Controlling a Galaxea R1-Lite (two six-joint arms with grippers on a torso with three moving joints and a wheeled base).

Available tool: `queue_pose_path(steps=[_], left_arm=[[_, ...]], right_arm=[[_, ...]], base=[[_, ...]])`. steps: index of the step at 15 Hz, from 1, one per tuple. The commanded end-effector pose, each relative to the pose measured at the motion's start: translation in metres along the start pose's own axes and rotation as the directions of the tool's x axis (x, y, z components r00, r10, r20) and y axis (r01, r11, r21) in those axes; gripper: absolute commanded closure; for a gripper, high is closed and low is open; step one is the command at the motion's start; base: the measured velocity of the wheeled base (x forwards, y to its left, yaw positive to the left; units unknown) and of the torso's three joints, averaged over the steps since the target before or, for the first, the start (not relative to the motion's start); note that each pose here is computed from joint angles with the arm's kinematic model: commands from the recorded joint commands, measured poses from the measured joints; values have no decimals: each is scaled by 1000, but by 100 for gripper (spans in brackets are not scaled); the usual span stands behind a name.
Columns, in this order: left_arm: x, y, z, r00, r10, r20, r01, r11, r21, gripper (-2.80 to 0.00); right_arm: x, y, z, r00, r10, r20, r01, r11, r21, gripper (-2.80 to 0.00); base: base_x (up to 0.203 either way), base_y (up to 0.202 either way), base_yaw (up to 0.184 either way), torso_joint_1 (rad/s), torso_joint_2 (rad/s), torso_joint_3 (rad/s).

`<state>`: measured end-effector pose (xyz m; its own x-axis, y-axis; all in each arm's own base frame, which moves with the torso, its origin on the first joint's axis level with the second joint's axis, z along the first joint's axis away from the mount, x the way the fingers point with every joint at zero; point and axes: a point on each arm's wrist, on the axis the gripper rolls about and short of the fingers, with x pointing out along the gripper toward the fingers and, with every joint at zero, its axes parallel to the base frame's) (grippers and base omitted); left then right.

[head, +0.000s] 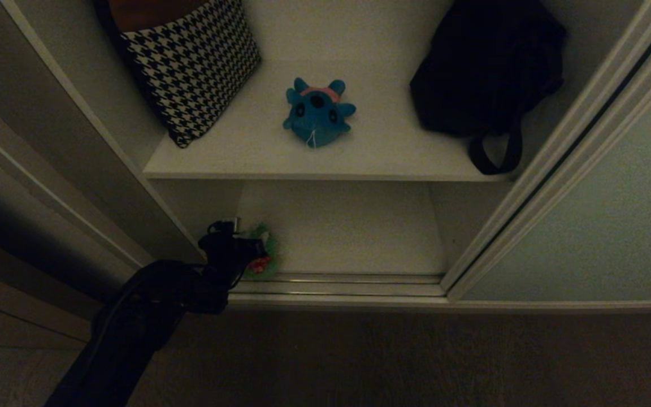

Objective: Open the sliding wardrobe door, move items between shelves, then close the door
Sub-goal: Place the green doll on the lower shelf

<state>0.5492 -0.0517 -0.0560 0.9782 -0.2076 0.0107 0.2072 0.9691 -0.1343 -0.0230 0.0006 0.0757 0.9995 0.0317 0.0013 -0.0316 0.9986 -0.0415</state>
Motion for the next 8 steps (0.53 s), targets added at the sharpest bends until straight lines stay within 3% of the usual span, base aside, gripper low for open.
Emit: queue_pose_path(steps=[1, 5, 8], left_arm=[[0, 0, 3, 1000, -3, 12, 3, 1000, 0, -280], [-8, -7, 42, 999, 3, 33, -2, 1000, -9, -280], [-27, -9, 42, 998, 15, -54, -16, 1000, -15, -280]], right_arm=[[0, 0, 0, 1000, 0, 0, 0, 1000, 0, 0], [0, 0, 0, 1000, 2, 0, -2, 1000, -1, 0], [0, 0, 0, 1000, 0, 0, 0, 1000, -1, 0]], base=[[0, 0, 0, 0, 0, 0], [0, 0, 0, 0, 0, 0], [0, 0, 0, 0, 0, 0]])
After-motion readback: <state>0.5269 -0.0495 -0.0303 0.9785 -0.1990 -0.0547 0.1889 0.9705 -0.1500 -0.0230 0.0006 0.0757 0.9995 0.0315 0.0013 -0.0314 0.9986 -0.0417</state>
